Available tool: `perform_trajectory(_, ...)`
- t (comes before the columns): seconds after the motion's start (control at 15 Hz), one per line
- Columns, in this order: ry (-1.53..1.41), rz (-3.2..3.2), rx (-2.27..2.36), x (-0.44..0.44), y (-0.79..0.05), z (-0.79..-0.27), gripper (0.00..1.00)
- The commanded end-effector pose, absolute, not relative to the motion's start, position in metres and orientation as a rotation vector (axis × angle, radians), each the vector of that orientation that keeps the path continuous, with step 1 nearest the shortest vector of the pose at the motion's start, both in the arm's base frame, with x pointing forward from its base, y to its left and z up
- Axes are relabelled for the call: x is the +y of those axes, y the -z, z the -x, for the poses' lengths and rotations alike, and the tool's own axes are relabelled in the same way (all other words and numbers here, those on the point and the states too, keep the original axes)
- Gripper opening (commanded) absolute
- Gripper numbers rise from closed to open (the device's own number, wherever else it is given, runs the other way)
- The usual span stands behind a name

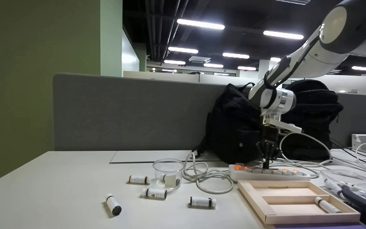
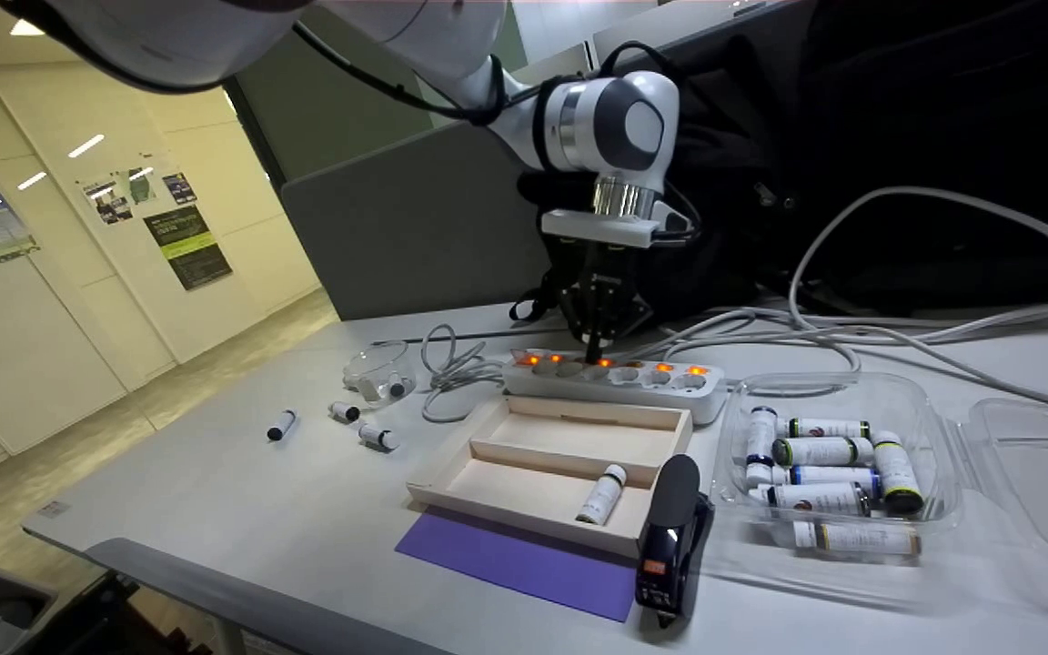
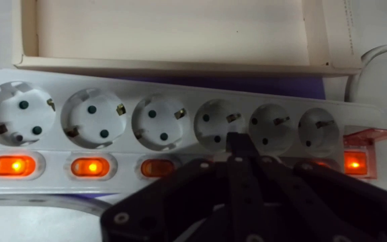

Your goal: Turn off the middle switch of the extension cord

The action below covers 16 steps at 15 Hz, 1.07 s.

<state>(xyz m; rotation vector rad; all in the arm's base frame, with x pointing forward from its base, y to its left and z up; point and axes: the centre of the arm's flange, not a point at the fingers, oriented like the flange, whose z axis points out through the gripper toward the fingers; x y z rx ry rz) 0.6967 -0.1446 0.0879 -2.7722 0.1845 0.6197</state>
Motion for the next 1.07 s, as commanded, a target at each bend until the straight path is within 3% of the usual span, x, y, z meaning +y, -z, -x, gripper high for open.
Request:
perform_trajectory(0.0,-0.698,2.731,0.240,-0.152,-0.069,-0.715,0.00)
perform_trajectory(1.0,-0.485,2.873,0.199,-0.135,-0.104,-0.723,0.00)
